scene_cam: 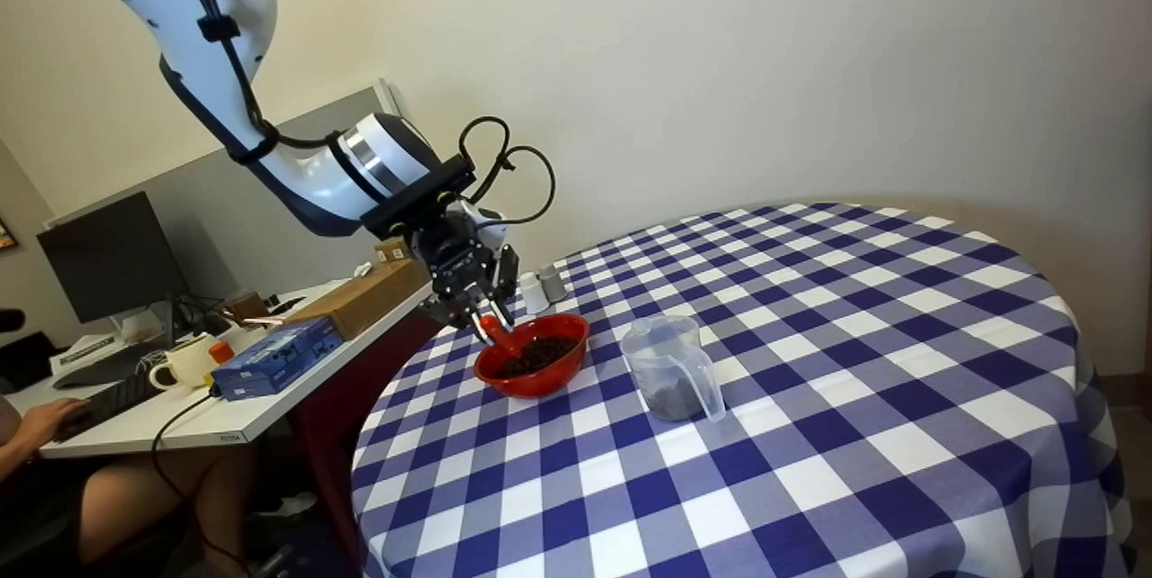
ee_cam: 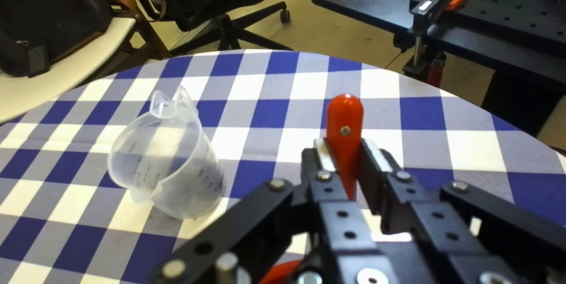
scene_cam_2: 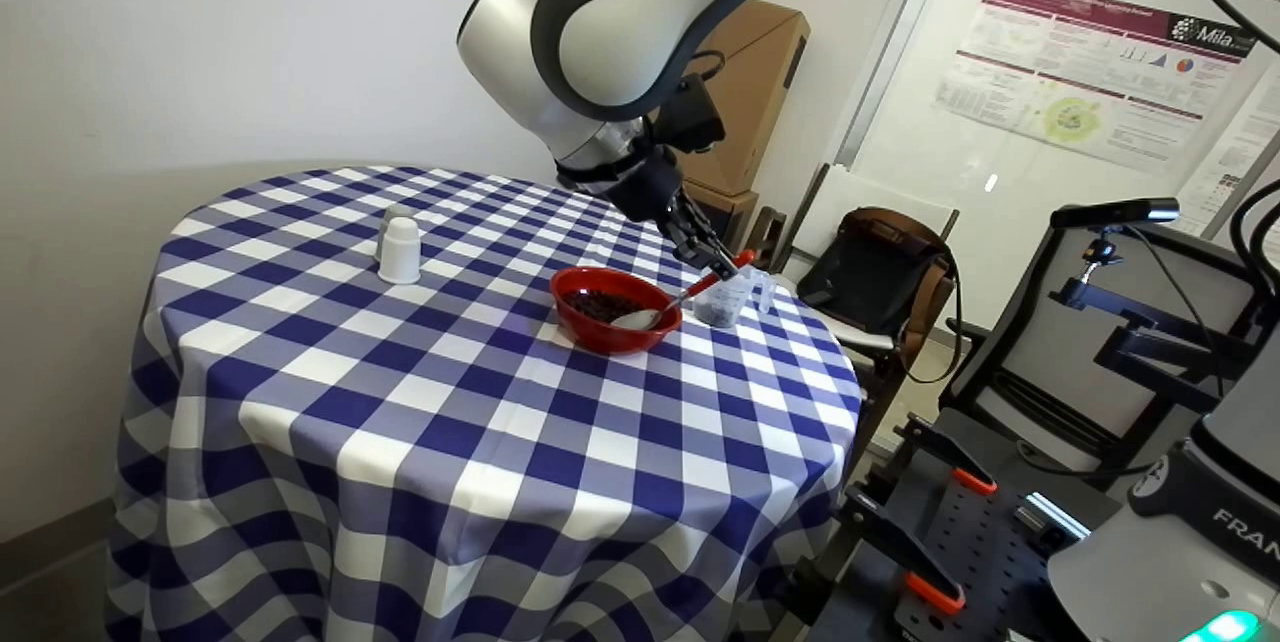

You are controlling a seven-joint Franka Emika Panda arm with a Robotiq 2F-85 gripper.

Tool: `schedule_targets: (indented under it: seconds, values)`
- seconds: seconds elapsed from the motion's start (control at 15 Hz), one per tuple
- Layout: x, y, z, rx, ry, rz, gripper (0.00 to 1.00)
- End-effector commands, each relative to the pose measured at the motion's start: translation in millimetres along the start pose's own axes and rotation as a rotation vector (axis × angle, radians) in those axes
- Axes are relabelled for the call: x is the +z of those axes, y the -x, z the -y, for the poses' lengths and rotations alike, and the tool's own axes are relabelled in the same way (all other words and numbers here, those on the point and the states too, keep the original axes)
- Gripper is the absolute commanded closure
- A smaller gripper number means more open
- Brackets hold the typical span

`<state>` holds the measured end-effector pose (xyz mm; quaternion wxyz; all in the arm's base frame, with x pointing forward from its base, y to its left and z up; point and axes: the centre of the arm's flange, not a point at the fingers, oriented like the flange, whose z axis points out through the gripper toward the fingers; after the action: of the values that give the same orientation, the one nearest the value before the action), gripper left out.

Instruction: Use the spoon to place some of the contents from the red bowl into the clear jug

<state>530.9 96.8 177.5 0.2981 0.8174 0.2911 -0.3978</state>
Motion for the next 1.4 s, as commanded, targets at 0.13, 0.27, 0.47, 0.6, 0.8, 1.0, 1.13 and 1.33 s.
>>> schedule_targets:
  seconds: [0.13,0.27,0.47,0.6,0.8,1.0,1.13,1.33]
  values:
    - [-1,-6,-3,0.017,-0.065,-0.065,0.95]
    - [-2,-8,-3,0.022,-0.090,-0.097,0.95]
    - [-3,-11,-2,0.037,-0.131,-0.141,0.95]
    - [-2,-14,-3,0.053,-0.163,-0.172,0.95]
    - [-1,-16,-6,0.070,-0.206,-0.217,0.95]
    - [1,-19,-9,0.085,-0.245,-0.254,0.95]
    - [2,-20,-11,0.093,-0.265,-0.274,0.95]
    - [3,-18,-14,0.103,-0.291,-0.298,0.95]
